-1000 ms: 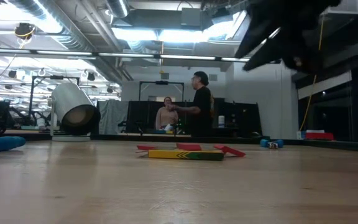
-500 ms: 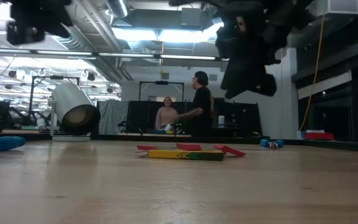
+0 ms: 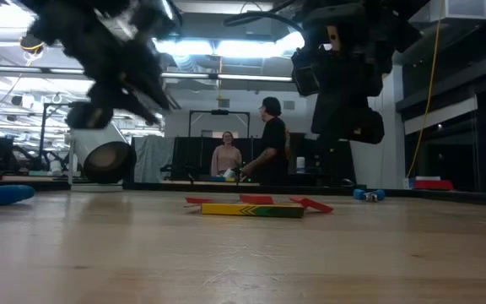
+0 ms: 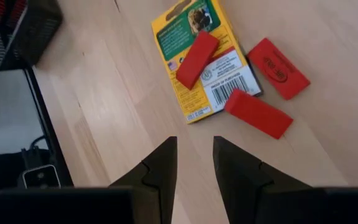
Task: Pick & Place School Supplies
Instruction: Put the yellow crayon box into the red basket
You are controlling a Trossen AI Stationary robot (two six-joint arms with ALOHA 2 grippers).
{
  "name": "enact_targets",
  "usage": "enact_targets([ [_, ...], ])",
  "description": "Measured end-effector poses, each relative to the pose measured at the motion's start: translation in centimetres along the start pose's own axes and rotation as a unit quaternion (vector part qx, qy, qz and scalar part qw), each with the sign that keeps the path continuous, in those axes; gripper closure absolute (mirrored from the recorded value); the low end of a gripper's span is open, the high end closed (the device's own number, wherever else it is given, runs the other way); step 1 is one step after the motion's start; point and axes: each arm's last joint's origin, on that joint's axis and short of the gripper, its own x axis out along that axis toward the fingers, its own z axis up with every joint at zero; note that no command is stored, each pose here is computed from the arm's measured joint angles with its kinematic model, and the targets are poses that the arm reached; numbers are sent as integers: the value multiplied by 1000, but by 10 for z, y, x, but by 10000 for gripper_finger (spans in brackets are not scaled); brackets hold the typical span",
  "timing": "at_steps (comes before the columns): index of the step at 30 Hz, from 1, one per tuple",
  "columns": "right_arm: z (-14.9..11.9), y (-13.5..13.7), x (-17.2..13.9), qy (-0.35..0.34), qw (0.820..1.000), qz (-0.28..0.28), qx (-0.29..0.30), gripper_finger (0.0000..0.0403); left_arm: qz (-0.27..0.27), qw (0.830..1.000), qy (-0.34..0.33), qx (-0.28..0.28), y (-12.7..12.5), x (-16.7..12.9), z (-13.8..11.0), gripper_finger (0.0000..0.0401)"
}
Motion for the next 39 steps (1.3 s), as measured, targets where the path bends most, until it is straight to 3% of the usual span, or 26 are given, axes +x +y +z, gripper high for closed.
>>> enact_targets([
  [4, -2, 2, 1, 0, 1000, 1, 1, 295, 1, 999, 40, -16, 7, 23, 7, 314],
  [13, -1, 2, 1, -12, 1000, -6, 10, 295, 20, 998, 56, -27, 18, 53, 5, 314],
  [39, 3, 5, 0, -31, 999, 8, 20, 296, 20, 997, 53, -45, 35, 95, 2, 314],
])
